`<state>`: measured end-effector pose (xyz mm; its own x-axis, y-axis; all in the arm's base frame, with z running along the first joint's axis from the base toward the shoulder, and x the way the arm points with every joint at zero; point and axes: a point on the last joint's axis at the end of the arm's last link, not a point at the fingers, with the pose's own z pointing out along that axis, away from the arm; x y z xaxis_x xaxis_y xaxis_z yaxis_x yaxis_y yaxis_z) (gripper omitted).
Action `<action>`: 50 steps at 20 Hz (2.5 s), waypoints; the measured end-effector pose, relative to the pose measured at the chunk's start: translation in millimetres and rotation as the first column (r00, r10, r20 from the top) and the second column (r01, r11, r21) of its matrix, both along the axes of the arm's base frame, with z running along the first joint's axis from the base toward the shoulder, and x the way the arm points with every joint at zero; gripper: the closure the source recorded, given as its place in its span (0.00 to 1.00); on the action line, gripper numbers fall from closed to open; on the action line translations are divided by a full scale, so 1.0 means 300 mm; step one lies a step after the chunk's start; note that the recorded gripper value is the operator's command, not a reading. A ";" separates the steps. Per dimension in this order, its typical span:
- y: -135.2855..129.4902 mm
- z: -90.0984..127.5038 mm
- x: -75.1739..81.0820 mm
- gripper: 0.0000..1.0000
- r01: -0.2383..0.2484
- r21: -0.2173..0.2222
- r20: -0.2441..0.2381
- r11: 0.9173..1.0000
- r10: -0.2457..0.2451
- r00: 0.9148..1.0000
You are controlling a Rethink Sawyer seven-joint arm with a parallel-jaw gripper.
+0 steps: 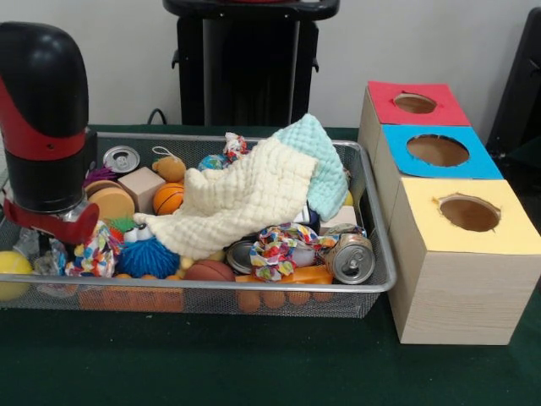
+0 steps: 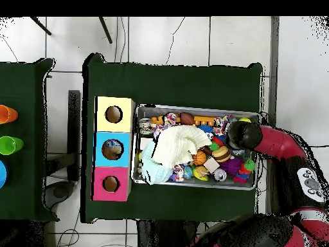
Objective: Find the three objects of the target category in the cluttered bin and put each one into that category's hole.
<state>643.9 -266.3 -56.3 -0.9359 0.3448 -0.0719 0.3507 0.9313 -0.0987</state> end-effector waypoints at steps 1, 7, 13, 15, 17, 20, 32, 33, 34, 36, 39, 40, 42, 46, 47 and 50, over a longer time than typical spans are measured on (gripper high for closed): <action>0.002 0.000 -0.001 1.00 -0.003 -0.003 0.000 1.000 0.003 1.000; 0.040 0.019 -0.007 1.00 -0.028 -0.021 0.006 0.999 0.028 1.000; 0.170 0.091 -0.034 1.00 -0.079 -0.037 -0.002 0.996 0.079 0.997; 0.235 0.128 -0.050 1.00 -0.099 -0.039 -0.001 0.994 0.099 0.995; 0.266 0.145 -0.057 1.00 -0.107 -0.038 0.002 0.994 0.107 0.994; 0.329 0.175 -0.078 1.00 -0.121 -0.038 0.012 0.992 0.122 0.993; 0.358 0.164 -0.145 1.00 -0.104 -0.058 0.069 0.993 0.108 0.992; 0.356 0.162 -0.150 1.00 -0.098 -0.059 0.074 0.993 0.103 0.992; 0.352 0.160 -0.153 1.00 -0.093 -0.061 0.079 0.994 0.098 0.992; 0.344 0.157 -0.153 1.00 -0.083 -0.065 0.090 0.994 0.089 0.992; 0.339 0.156 -0.150 1.00 -0.068 -0.066 0.101 0.996 0.074 0.992; 0.340 0.157 -0.150 1.00 -0.060 -0.063 0.101 0.996 0.066 0.993; 0.348 0.157 -0.149 1.00 -0.046 -0.054 0.101 0.997 0.052 0.994; 0.362 0.164 -0.163 1.00 -0.020 -0.037 0.096 0.999 0.023 0.995; 0.367 0.167 -0.169 1.00 -0.013 -0.032 0.093 0.999 0.016 0.996; 0.391 0.186 -0.201 1.00 0.016 -0.010 0.080 1.000 -0.015 0.997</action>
